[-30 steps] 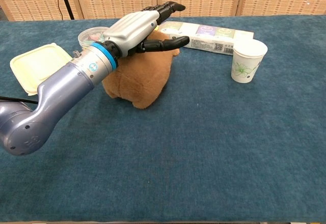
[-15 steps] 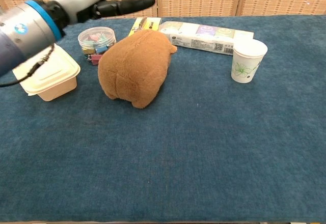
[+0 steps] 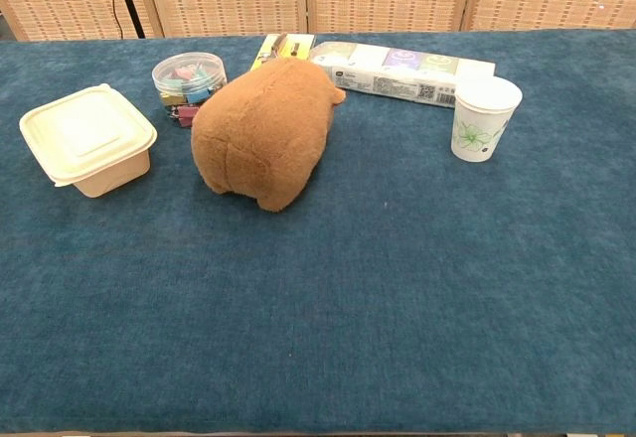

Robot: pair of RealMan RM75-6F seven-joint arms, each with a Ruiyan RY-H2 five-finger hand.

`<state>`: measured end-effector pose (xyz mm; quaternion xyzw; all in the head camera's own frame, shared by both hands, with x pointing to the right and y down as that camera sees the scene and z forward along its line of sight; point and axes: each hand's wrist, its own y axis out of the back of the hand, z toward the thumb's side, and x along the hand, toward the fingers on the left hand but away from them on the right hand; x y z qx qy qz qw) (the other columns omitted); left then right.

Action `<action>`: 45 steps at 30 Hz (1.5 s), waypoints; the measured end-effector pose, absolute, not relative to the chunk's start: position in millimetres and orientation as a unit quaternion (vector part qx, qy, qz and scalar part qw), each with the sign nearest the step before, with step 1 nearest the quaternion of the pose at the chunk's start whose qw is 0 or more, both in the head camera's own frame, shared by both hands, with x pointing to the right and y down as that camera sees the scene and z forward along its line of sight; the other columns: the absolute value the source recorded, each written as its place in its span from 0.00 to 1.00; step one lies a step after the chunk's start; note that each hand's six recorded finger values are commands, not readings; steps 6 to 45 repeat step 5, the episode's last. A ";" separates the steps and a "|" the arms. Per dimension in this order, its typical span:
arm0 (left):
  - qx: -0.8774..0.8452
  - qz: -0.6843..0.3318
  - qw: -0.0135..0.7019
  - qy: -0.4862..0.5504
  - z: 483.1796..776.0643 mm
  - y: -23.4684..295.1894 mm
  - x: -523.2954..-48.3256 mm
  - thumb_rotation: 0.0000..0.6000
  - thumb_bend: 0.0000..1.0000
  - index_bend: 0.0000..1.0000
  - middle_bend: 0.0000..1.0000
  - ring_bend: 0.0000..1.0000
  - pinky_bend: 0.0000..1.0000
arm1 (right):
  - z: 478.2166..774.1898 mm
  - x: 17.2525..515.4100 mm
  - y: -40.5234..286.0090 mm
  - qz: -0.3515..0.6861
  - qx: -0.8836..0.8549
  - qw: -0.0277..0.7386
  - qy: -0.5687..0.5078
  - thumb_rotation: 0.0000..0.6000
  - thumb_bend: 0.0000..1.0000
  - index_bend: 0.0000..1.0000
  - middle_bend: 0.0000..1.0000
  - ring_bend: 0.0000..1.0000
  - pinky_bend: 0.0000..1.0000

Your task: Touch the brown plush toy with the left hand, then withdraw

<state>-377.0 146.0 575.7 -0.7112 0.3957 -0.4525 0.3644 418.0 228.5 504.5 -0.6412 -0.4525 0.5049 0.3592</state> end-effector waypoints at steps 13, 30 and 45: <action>-0.695 -0.465 0.341 0.430 571.5 176.6 -420.7 0.02 0.00 0.00 0.00 0.00 0.00 | 504.8 421.6 227.0 0.513 -0.631 0.363 -0.455 1.00 0.00 0.00 0.00 0.00 0.00; -0.695 -0.465 0.341 0.430 571.5 176.6 -420.7 0.02 0.00 0.00 0.00 0.00 0.00 | 504.8 421.6 227.0 0.513 -0.631 0.363 -0.455 1.00 0.00 0.00 0.00 0.00 0.00; -0.695 -0.465 0.341 0.430 571.5 176.6 -420.7 0.02 0.00 0.00 0.00 0.00 0.00 | 504.8 421.6 227.0 0.513 -0.631 0.363 -0.455 1.00 0.00 0.00 0.00 0.00 0.00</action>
